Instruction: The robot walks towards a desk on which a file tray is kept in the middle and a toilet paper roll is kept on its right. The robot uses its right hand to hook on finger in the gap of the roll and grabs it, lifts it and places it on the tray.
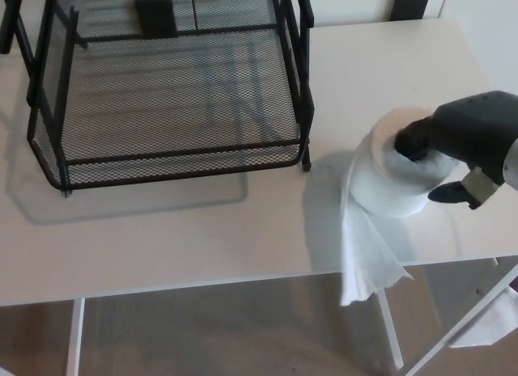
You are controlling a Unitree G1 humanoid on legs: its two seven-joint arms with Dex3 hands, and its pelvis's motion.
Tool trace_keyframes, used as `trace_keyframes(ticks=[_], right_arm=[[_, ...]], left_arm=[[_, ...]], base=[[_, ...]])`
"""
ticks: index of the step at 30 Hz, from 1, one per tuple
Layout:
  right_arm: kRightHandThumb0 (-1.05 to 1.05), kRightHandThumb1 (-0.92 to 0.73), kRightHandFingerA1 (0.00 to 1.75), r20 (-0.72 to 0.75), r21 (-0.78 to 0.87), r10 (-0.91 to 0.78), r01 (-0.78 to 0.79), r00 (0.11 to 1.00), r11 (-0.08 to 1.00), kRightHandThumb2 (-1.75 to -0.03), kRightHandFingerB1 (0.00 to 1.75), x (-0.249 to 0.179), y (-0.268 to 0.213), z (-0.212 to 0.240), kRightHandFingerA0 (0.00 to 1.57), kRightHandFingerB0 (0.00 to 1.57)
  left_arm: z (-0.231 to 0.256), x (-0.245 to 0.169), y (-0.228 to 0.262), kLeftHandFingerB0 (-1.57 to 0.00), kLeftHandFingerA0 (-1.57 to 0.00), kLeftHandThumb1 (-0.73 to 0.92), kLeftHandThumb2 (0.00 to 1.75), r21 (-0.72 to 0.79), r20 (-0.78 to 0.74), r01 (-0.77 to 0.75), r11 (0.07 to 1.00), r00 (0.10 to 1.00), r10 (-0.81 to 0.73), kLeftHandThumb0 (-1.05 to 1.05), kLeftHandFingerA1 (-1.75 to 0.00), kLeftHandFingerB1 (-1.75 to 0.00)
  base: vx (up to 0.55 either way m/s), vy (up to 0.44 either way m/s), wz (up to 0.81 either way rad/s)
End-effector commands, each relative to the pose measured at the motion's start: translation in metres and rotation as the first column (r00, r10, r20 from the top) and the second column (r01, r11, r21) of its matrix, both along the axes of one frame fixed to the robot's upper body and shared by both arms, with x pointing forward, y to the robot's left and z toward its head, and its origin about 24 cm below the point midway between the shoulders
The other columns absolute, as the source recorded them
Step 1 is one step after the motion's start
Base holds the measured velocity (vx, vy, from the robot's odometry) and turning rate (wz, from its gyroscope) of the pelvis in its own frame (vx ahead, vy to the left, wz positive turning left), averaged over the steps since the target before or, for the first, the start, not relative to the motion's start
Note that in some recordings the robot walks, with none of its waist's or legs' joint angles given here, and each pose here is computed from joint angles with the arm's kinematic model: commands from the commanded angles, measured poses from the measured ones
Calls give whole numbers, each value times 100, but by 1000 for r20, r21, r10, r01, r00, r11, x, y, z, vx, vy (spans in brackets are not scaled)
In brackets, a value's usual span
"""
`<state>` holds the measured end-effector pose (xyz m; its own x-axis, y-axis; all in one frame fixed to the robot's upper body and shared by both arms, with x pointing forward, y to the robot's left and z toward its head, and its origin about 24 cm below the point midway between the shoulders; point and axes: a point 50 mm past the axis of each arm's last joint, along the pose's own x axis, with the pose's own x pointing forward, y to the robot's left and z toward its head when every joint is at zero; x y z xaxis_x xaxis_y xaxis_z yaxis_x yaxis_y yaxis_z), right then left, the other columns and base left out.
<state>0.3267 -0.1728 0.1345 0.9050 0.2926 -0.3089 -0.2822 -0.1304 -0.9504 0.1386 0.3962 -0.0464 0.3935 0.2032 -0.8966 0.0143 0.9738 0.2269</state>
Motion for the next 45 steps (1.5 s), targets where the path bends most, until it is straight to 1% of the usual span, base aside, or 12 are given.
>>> trace_keyframes(ticks=[1, 2, 3, 4, 5, 6, 7, 8, 9, 10, 11, 45], right_arm=[[-39, -59, 171, 235, -94, 153, -134, 960, 986, -61, 66, -9, 1, -25, 90, 94], [-39, -59, 171, 244, -83, 149, -132, 958, 988, -61, 66, -10, 1, -25, 90, 94], [-34, -61, 173, 247, -80, 142, -126, 959, 989, -60, 68, -9, 0, -25, 90, 92], [-34, -61, 173, 249, -82, 144, -127, 958, 989, -60, 68, -9, 0, -25, 90, 92], [-32, -61, 171, 256, -77, 138, -122, 957, 990, -61, 65, -8, 0, -25, 90, 94], [-30, -60, 167, 262, -32, 127, -122, 957, 992, -62, 65, -8, -2, -26, 91, 95], [-28, -62, 155, 264, -23, 107, -105, 958, 994, -64, 66, -9, -3, -29, 92, 93], [-28, -63, 154, 259, -10, 88, -89, 962, 996, -64, 64, -8, -4, -30, 90, 92], [-28, -63, 154, 257, -5, 84, -86, 963, 996, -64, 64, -8, -5, -30, 90, 92], [-29, -66, 151, 247, 14, 71, -77, 966, 997, -59, 63, -8, -5, -30, 91, 91], [-28, -65, 151, 253, 39, 59, -72, 966, 997, -63, 62, -8, -7, -32, 90, 91], [-28, -65, 151, 257, 56, 76, -93, 963, 994, -63, 62, -5, -8, -46, 90, 91]], left_arm=[[-2, -1, 1, -22, -30, 74, 124, 19, 25, 35, 999, 999, -35, -94, -77, -69], [-1, -1, 1, -22, -30, 74, 124, 16, 26, 34, 999, 999, -34, -94, -77, -69], [-3, -2, 1, -23, -25, 92, 72, 4, 24, 2, 1000, 1000, -2, -96, -81, -71], [-3, -1, 0, -23, -25, 92, 72, 2, 26, 2, 1000, 1000, -2, -96, -81, -71], [-4, 0, -1, -20, -19, 92, 73, 8, 24, 14, 1000, 1000, -14, -95, -79, -70], [-4, 0, -1, -21, -24, 74, 124, 25, 20, 45, 999, 999, -46, -95, -74, -68], [-4, 1, -2, -26, -30, 72, 105, 27, 26, 59, 998, 998, -60, -99, -78, -71], [-3, 2, -3, -27, -36, 71, 123, 27, 39, 76, 997, 996, -77, -91, -79, -70], [-3, 3, -3, -27, -36, 71, 123, 27, 43, 82, 996, 996, -83, -91, -79, -70], [-3, 3, -3, -30, -35, 71, 107, 22, 49, 79, 997, 996, -80, -99, -80, -72], [-3, 3, -3, -30, -35, 71, 107, 21, 51, 77, 997, 996, -78, -99, -80, -72], [-7, -5, -1, -30, -35, 71, 107, 25, 34, 72, 997, 997, -72, -99, -80, -72]], base=[[0, 0, 0], [0, 0, 0], [0, 0, 0], [0, 0, 0], [0, 0, 0], [0, 0, 0], [0, 0, 0], [0, 0, 0], [0, 0, 0], [0, 0, 0], [0, 0, 0], [0, 0, 0]])
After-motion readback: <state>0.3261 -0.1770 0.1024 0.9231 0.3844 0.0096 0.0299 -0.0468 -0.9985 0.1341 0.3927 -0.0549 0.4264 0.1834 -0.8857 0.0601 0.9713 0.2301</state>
